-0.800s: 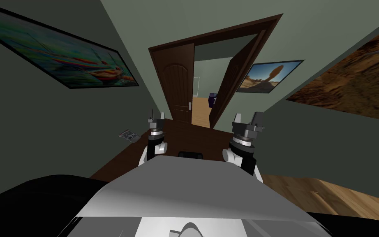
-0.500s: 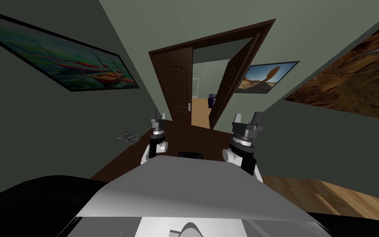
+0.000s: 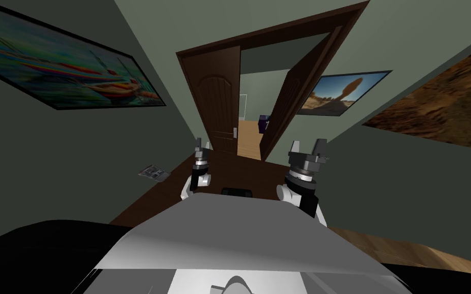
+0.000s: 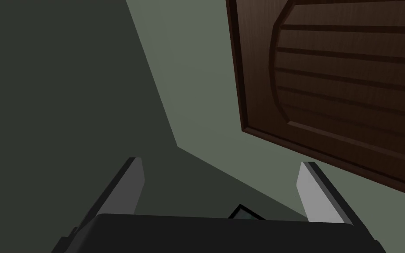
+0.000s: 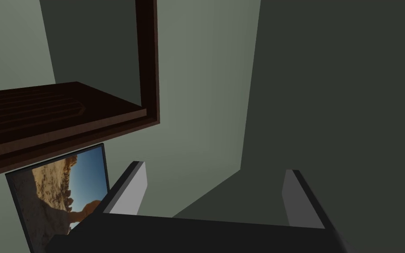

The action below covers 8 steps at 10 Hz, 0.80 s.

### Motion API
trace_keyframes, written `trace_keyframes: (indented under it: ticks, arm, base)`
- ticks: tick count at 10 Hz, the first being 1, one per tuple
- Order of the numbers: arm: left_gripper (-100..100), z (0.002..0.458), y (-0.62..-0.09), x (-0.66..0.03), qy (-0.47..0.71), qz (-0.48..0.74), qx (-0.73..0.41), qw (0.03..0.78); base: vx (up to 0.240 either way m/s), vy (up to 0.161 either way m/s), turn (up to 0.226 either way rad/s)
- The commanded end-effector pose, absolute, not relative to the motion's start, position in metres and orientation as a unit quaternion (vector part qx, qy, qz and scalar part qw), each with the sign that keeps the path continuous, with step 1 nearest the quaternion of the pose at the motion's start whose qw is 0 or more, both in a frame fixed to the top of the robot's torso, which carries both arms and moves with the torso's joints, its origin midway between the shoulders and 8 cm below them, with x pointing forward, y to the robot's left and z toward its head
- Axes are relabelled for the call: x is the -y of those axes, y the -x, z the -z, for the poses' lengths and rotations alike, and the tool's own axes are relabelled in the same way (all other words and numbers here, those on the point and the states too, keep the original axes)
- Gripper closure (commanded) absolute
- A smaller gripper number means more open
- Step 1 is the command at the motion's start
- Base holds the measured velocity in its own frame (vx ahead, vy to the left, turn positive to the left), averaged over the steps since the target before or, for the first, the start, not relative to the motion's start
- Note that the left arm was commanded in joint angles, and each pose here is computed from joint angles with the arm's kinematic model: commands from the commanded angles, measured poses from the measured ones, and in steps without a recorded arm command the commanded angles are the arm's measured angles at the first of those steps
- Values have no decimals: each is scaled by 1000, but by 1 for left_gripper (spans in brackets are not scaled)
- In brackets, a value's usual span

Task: Push the door open

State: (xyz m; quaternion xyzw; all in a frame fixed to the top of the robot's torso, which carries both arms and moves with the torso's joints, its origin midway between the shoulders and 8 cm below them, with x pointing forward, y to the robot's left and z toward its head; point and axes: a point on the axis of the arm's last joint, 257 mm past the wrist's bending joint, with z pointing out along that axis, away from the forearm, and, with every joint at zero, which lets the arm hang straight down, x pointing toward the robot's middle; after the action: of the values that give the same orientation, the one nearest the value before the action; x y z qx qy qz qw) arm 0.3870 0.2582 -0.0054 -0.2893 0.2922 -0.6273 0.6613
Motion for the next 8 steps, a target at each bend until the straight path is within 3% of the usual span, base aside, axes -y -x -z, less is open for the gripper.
trace_keyframes:
  ticks: [1,8]
  arm:
    - [-100,14,-397,-257,294,626,-299,657]
    - [-100,59,-440,-254,320,619,-333,635]
  base:
    - [86,-2,-17]
    - [95,11,-25]
